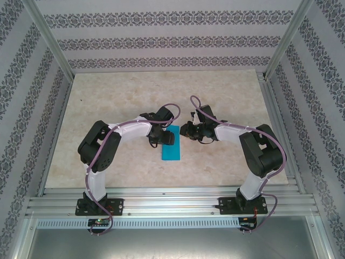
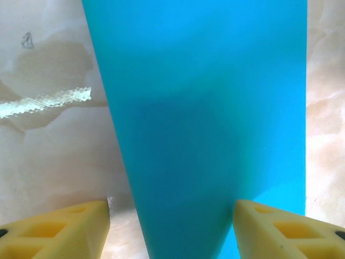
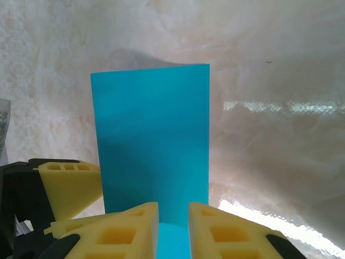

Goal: Fold a paper plane with a square sheet of paper (fold left side to right side)
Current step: First fold in half a square sheet of paper at the center of the table.

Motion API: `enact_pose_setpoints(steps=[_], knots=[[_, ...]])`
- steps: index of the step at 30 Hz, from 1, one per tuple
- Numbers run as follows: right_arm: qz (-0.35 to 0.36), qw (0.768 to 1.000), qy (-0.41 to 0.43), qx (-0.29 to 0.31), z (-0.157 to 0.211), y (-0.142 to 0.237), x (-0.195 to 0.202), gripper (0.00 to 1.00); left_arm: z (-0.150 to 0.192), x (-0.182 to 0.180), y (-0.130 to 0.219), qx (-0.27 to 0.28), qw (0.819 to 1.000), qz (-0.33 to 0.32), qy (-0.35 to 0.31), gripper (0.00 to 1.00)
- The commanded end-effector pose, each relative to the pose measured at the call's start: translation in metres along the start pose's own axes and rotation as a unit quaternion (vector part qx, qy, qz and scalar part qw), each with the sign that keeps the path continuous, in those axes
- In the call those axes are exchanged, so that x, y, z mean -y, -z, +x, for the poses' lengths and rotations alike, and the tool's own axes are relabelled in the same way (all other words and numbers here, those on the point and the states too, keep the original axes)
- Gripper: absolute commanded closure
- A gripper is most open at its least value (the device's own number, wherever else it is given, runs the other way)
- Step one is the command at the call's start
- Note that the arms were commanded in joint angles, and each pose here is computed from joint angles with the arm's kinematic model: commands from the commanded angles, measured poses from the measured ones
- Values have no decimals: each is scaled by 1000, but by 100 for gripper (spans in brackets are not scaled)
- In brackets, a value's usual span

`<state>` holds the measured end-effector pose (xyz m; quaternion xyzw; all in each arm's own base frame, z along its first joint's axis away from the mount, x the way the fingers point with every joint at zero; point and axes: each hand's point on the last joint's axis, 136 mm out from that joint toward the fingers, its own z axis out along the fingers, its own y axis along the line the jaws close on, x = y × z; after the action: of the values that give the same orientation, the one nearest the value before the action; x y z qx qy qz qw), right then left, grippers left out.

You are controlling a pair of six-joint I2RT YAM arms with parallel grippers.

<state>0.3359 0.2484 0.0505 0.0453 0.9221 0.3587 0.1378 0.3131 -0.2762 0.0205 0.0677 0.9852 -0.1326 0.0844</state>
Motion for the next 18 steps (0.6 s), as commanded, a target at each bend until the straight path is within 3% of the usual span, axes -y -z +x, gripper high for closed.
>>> enact_pose_setpoints(steps=[1, 18], knots=[[-3, 1000, 2, -1, 1, -4, -2, 78, 11, 23, -30, -19, 999, 34, -26, 36], [-2, 1000, 5, -25, 15, -18, -7, 82, 12, 24, -32, -22, 999, 30, -29, 36]])
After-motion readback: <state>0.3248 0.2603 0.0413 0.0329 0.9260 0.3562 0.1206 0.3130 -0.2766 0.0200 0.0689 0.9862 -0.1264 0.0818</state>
